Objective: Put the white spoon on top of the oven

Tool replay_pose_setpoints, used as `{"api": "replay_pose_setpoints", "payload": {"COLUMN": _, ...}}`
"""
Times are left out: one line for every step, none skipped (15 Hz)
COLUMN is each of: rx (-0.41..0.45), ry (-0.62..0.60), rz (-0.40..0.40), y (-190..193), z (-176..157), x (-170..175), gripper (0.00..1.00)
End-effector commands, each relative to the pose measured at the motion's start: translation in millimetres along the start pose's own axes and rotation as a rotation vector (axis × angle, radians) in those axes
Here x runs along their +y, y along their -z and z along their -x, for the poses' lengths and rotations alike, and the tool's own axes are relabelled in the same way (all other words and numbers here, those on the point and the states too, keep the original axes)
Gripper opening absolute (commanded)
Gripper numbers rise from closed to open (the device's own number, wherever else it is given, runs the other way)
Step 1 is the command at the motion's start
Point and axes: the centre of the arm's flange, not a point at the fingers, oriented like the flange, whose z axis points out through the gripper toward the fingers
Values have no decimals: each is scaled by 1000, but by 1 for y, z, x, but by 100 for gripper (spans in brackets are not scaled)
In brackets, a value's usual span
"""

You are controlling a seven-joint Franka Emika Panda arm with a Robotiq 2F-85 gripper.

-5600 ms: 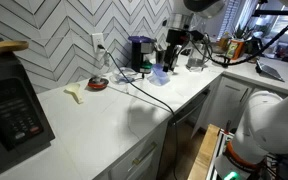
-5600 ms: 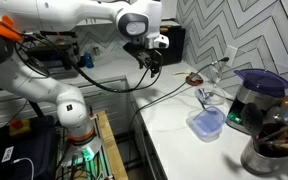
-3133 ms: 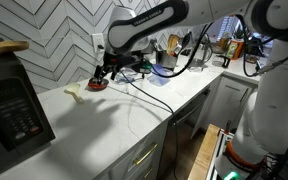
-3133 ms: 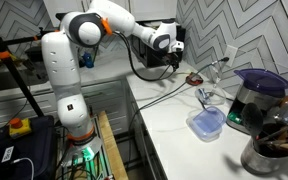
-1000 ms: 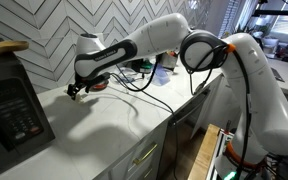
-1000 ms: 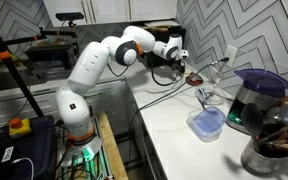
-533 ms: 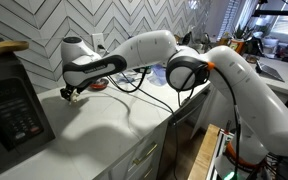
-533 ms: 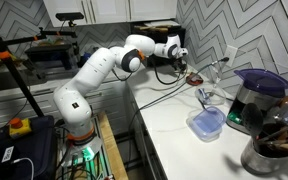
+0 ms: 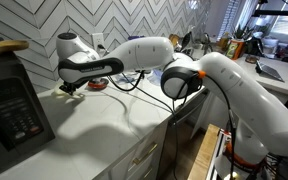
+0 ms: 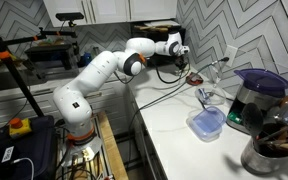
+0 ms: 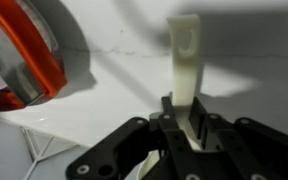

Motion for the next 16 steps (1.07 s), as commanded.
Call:
{"api": "replay_pose_setpoints", "payload": {"rx": -3, "ry": -7, "rz": 30, "y": 10, "z": -19, "x": 1, "gripper": 5}}
{"api": "replay_pose_setpoints", "payload": {"rx": 3, "ry": -11, "rz": 13, "y": 22, "z": -17, "x": 5, "gripper": 5}}
{"api": "replay_pose_setpoints", "payload": {"rx": 4, "ry": -15, "rz": -24, "y": 35, "z": -13, "x": 10, "gripper": 5}}
{"api": "replay_pose_setpoints", "payload": {"rx": 3, "ry": -23, "rz": -39, "y": 48, "z": -9, "x": 15, "gripper": 5}}
{"api": "replay_pose_setpoints", "payload": {"rx": 2, "ry": -37, "rz": -62, "y": 62, "z": -2, "x": 20, "gripper": 5}}
{"api": "replay_pose_setpoints", "payload": {"rx": -3, "ry": -58, "rz": -87, "y": 76, "z": 10, "x": 27, "gripper": 5}}
{"api": "replay_pose_setpoints", "payload": {"rx": -7, "ry": -77, "rz": -105, "y": 92, "z": 18, "x": 31, "gripper": 5}}
{"api": "replay_pose_setpoints", "payload": {"rx": -8, "ry": -119, "rz": -96, "y": 109, "z": 33, "x": 36, "gripper": 5}}
{"api": "replay_pose_setpoints", "payload": {"rx": -6, "ry": -147, "rz": -73, "y": 123, "z": 38, "x": 37, "gripper": 5}}
{"api": "replay_pose_setpoints", "payload": {"rx": 4, "ry": -193, "rz": -61, "y": 137, "z": 41, "x": 36, "gripper": 5}}
{"api": "replay_pose_setpoints", "payload": {"rx": 16, "ry": -258, "rz": -48, "y": 150, "z": 44, "x": 35, "gripper": 5}}
{"api": "replay_pose_setpoints", "payload": {"rx": 27, "ry": -317, "rz": -38, "y": 163, "z": 47, "x": 31, "gripper": 5}}
{"api": "replay_pose_setpoints", "payload": {"rx": 52, "ry": -366, "rz": -56, "y": 173, "z": 50, "x": 25, "gripper": 5}}
{"api": "replay_pose_setpoints", "payload": {"rx": 51, "ry": -284, "rz": -60, "y": 151, "z": -11, "x": 38, "gripper": 22}}
{"api": "replay_pose_setpoints", "payload": {"rx": 54, "ry": -318, "rz": -65, "y": 163, "z": -9, "x": 34, "gripper": 22}}
{"api": "replay_pose_setpoints", "payload": {"rx": 53, "ry": -335, "rz": -68, "y": 171, "z": -6, "x": 31, "gripper": 22}}
